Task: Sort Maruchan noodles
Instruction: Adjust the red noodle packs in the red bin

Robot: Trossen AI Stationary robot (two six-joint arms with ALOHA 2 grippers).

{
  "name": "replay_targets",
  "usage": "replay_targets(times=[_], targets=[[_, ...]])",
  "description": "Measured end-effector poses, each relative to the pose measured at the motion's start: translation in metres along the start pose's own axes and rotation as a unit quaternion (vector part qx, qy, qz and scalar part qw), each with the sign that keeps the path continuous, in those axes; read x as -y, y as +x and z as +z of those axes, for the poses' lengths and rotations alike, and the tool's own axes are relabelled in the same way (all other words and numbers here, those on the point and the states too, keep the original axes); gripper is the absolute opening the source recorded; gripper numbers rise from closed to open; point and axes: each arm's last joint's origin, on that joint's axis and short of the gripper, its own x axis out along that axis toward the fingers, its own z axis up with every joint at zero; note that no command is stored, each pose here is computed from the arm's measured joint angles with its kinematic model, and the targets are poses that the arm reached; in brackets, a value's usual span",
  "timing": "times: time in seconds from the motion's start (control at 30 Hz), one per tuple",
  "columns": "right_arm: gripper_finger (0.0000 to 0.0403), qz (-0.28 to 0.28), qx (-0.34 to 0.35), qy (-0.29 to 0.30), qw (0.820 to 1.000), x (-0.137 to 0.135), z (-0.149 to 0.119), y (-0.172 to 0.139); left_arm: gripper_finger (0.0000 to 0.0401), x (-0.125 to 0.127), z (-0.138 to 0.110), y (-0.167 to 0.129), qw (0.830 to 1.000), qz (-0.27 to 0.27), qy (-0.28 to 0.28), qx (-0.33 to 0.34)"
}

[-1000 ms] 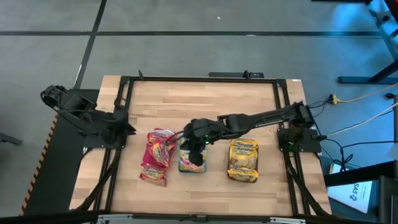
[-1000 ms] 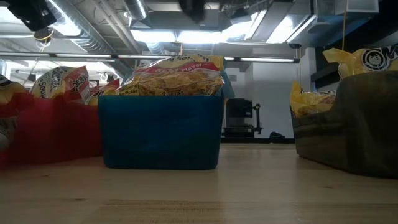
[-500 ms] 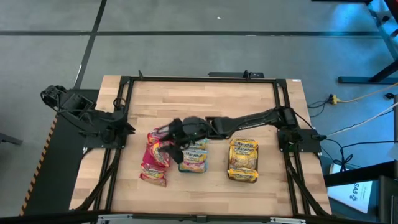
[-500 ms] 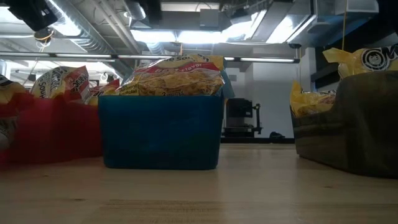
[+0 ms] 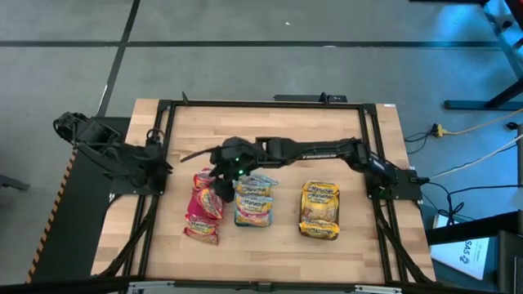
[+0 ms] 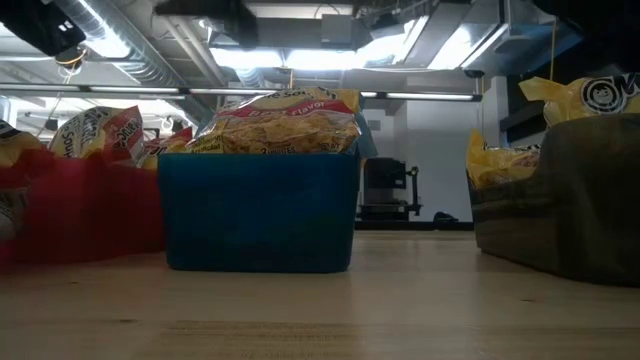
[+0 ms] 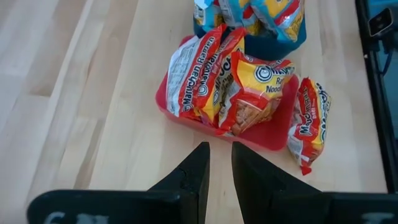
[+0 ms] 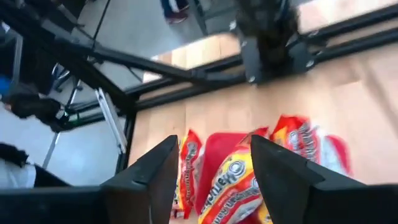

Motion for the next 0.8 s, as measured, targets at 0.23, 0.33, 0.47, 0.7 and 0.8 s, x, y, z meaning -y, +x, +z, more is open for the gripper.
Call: replay_targets(times=[0.23, 0.33, 0.47, 0.7, 0.8], targets=[[0.0215, 0.0, -0.04, 0.008, 0.999, 0.013, -0.022, 0.033, 0.0061, -0.002, -0.001, -0.004, 1.0, -0.008, -0.006, 0.022], [0.0216, -0.003, -0.034, 0.004, 0.999, 0.016, -0.025, 0.041, 0.0061, -0.002, 0.0, -0.004, 1.0, -0.01, -0.007, 0.024], [0.0216, -0.022, -0.034, 0.003, 0.999, 0.022, -0.03, 0.049, 0.0061, -0.001, 0.0, -0.003, 1.0, -0.009, -0.007, 0.023], [0.0216, -0.044, -0.057, 0.008, 0.997, 0.032, -0.045, 0.065, 0.0061, -0.001, 0.0, -0.003, 1.0, -0.009, -0.007, 0.023], [0.0216, -0.061, -0.061, 0.008, 0.996, 0.034, -0.048, 0.068, 0.0061, -0.001, 0.0, -0.003, 1.0, -0.009, -0.007, 0.023]])
